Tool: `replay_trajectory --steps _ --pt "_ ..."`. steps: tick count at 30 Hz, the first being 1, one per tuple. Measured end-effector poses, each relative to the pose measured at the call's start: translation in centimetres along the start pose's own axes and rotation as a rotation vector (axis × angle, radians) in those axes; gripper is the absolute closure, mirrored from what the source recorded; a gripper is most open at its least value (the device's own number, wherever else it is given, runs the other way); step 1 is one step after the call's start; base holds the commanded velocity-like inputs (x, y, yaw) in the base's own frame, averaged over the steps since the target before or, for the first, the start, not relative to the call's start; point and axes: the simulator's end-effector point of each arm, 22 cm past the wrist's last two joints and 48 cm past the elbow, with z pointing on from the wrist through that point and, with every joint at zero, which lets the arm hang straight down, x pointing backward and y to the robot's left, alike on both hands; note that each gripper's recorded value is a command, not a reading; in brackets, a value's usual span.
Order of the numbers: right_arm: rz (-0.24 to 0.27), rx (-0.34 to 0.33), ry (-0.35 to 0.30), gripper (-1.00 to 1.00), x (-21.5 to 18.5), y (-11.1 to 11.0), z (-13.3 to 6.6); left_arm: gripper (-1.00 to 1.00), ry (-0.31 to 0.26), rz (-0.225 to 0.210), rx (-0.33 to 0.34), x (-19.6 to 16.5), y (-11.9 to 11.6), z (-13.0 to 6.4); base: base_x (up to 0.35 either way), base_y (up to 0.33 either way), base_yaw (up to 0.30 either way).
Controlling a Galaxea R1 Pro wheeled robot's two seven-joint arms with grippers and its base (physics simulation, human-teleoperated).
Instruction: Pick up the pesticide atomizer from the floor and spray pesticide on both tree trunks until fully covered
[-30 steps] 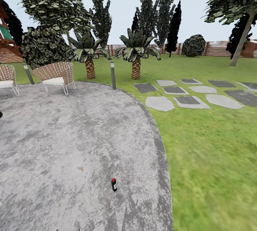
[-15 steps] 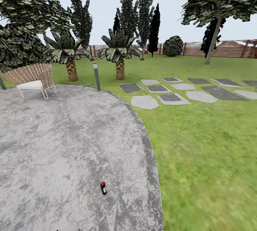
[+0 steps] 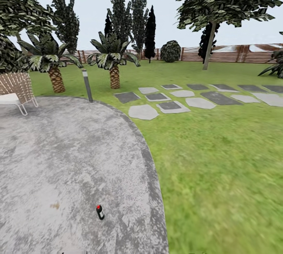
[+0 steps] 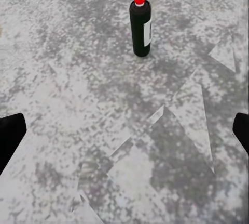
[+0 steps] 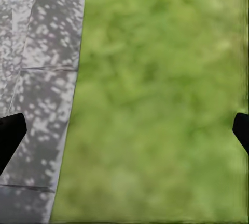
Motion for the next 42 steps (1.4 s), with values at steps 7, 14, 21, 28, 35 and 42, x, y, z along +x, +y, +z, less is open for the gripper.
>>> replay_trajectory --steps 7,14,21,28,35,42 --pt "0.001 0.001 0.0 -1.0 0.0 0.0 0.0 -1.0 0.001 0.0 -0.001 0.0 0.1 0.0 0.0 0.0 -0.106" --pt "0.001 0.002 -0.055 -1.0 -2.6 -0.1 0.4 -1.0 0.039 -0.002 0.009 -1.2 -0.6 1.2 0.0 0.0 -0.002" --pt "-0.005 0.008 -0.301 -1.0 -15.4 -0.7 1.2 -1.0 -0.013 -0.012 0.008 -9.1 -0.6 4.7 0.0 0.0 0.0" --pt "-0.005 0.009 -0.357 -1.0 -21.6 -0.8 2.2 -1.0 -0.025 -0.009 0.012 -10.1 -0.4 5.0 0.0 0.0 0.0" --pt "-0.006 0.006 -0.359 -1.0 -22.0 -0.7 2.3 -1.0 -0.027 -0.002 0.017 -10.1 -0.6 5.0 0.0 0.0 0.0" --pt "-0.006 0.007 -0.356 -1.0 -21.9 -0.7 2.3 -1.0 -0.033 0.001 0.018 -10.2 -0.6 4.9 0.022 0.019 0.0"
